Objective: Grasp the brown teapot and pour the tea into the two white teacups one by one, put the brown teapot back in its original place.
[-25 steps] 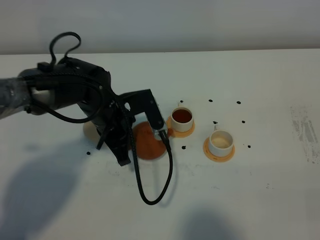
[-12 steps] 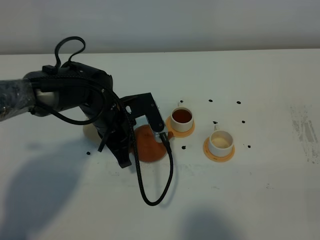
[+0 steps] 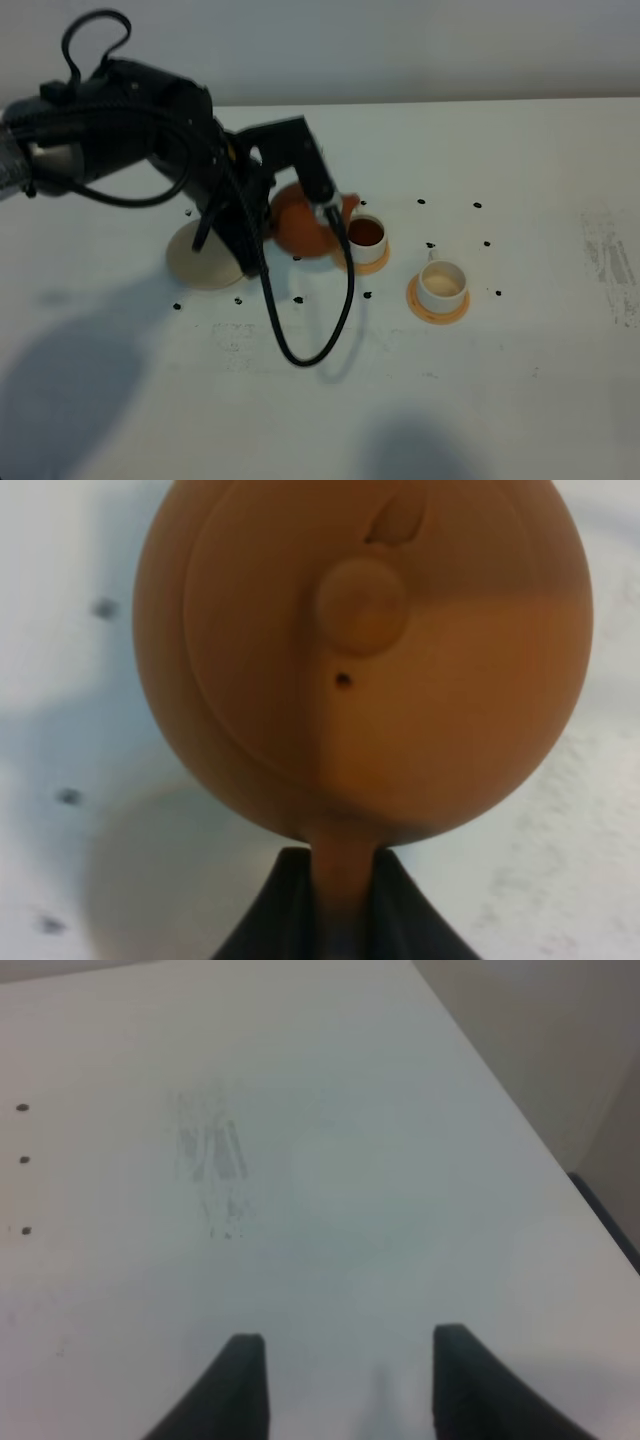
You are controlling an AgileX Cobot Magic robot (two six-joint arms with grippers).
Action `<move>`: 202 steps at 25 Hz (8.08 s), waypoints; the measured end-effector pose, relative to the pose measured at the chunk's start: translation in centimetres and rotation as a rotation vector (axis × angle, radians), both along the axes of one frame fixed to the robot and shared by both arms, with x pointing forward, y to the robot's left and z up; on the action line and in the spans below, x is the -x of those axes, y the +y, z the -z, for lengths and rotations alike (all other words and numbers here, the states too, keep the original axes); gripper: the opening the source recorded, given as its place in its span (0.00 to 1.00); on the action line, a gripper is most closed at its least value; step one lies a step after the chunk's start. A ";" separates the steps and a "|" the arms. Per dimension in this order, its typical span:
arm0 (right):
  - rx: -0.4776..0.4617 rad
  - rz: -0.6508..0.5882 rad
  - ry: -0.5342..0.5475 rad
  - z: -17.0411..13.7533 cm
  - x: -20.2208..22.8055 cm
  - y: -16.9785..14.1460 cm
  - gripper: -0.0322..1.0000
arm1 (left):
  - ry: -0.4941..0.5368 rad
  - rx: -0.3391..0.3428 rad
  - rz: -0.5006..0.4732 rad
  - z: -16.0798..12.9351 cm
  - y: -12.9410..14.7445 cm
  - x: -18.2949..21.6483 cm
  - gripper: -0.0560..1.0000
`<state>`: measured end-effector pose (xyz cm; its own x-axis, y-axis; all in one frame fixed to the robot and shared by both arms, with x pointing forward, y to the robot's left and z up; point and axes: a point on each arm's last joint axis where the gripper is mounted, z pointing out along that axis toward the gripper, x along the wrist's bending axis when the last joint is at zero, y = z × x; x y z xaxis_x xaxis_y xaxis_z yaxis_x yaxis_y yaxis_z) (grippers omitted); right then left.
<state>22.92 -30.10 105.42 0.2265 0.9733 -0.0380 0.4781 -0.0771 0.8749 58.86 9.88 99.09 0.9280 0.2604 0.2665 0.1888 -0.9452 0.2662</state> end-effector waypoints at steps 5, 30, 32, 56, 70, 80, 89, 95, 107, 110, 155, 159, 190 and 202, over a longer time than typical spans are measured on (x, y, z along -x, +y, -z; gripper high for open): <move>0.005 -0.003 0.001 0.0 0.0 0.0 0.42 | -0.044 -0.006 0.033 -1.9 -1.4 -0.9 0.14; 0.005 -0.003 0.001 0.0 0.0 0.0 0.42 | -0.130 -0.184 0.470 1.6 -9.2 -4.2 0.14; 0.005 -0.003 0.001 0.0 0.0 0.0 0.42 | -0.133 -0.202 0.499 2.1 -9.3 -4.2 0.14; 0.005 -0.003 0.001 0.0 0.0 0.0 0.42 | -0.355 -0.317 0.881 1.7 -10.8 -4.6 0.14; 0.005 -0.003 0.001 0.0 0.0 0.0 0.42 | -0.391 -0.349 1.008 1.7 -11.0 -4.5 0.14; 0.005 -0.003 0.001 0.0 0.0 0.0 0.42 | -0.413 -0.368 1.067 2.3 -11.6 -4.4 0.14; 0.000 0.000 0.000 0.0 0.0 0.0 0.42 | -0.465 -0.398 1.149 2.2 -12.3 -4.2 0.14; 0.005 -0.003 0.001 0.0 0.0 0.0 0.42 | -0.481 -0.424 1.207 2.2 -12.4 -4.1 0.14; 0.000 0.000 0.000 0.0 0.0 0.0 0.42 | -0.554 -0.498 1.273 2.9 -13.2 -4.3 0.14; 0.000 0.000 0.000 0.0 0.0 0.0 0.42 | -0.588 -0.514 1.287 2.8 -13.5 -4.3 0.14; 0.005 -0.003 0.001 0.0 0.0 0.0 0.42 | -0.707 -0.656 1.435 2.3 -15.0 -3.6 0.14; 0.000 0.000 0.000 0.0 0.0 0.0 0.42 | -0.711 -0.664 1.443 2.3 -15.2 -3.5 0.14; 0.005 -0.003 0.001 0.0 0.0 0.0 0.42 | -0.767 -0.718 1.497 3.4 -16.0 -2.6 0.14; 0.000 0.000 0.000 0.0 0.0 0.0 0.42 | -0.778 -0.725 1.500 3.4 -16.0 -2.6 0.14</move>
<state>22.92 -30.10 105.42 0.2265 0.9733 -0.0380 0.4781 -0.0771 0.8749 61.49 -6.11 95.69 -0.1308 -0.9209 0.3672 -0.7738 -0.1367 -0.6185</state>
